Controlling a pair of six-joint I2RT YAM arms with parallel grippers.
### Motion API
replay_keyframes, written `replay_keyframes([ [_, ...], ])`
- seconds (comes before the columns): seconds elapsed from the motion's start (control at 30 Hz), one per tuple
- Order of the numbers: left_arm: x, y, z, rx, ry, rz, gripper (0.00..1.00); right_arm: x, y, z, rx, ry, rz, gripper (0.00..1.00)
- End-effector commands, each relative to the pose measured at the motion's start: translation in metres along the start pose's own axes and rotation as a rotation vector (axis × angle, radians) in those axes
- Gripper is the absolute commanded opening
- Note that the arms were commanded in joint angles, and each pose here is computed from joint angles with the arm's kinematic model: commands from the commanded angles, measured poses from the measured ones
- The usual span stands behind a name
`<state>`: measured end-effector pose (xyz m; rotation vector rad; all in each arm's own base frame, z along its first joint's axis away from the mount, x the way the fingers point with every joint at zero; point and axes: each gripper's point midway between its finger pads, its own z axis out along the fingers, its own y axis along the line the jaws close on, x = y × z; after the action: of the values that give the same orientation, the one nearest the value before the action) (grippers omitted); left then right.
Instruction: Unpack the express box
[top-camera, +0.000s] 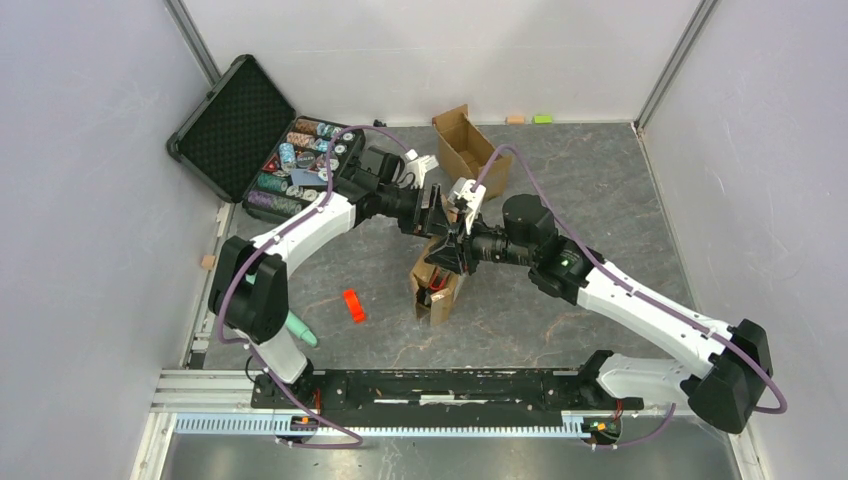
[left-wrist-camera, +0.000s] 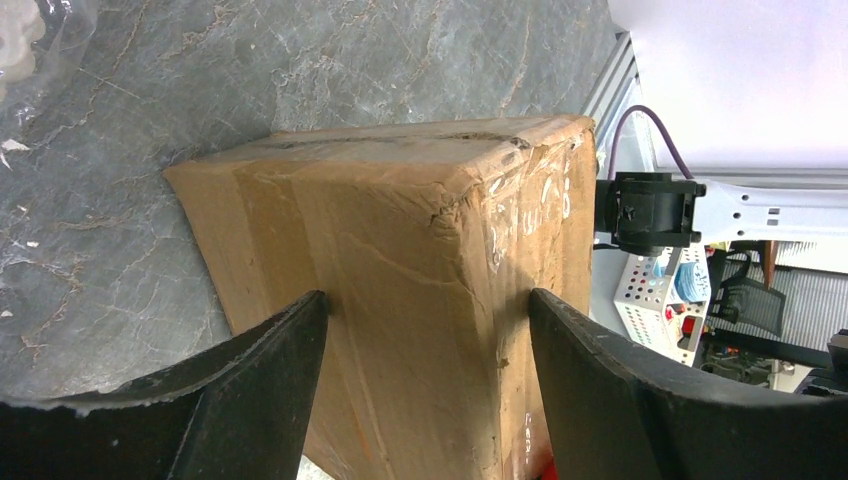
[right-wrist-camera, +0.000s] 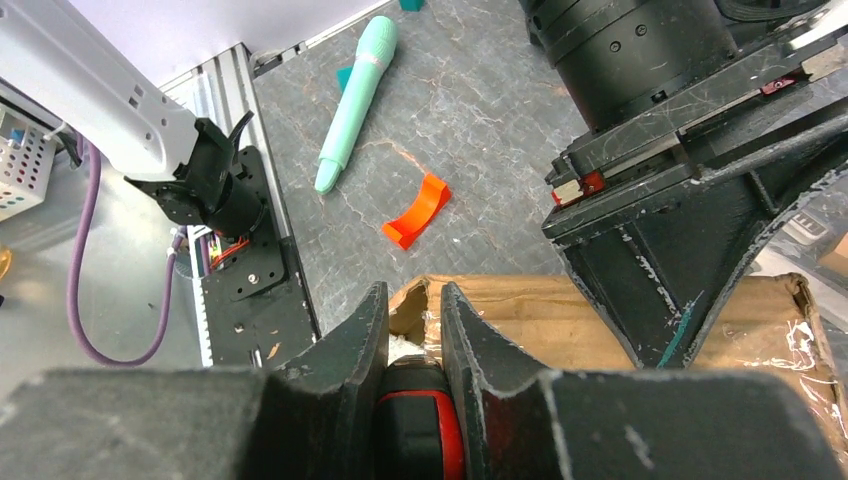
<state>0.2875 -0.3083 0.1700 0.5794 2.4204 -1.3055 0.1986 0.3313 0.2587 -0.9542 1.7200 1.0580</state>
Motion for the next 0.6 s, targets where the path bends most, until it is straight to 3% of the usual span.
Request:
replay_keyframes([
  [0.0, -0.008, 0.008, 0.004, -0.023, -0.015, 0.021, 0.79, 0.044, -0.01, -0.003, 0.067, 0.132, 0.058, 0.0],
  [0.4, -0.009, 0.03, 0.004, -0.076, -0.015, -0.017, 0.79, -0.018, 0.035, -0.026, -0.07, -0.01, -0.101, 0.0],
  [0.57, -0.012, 0.039, 0.002, -0.095, -0.024, -0.034, 0.79, -0.021, 0.047, -0.04, -0.083, 0.001, -0.128, 0.0],
])
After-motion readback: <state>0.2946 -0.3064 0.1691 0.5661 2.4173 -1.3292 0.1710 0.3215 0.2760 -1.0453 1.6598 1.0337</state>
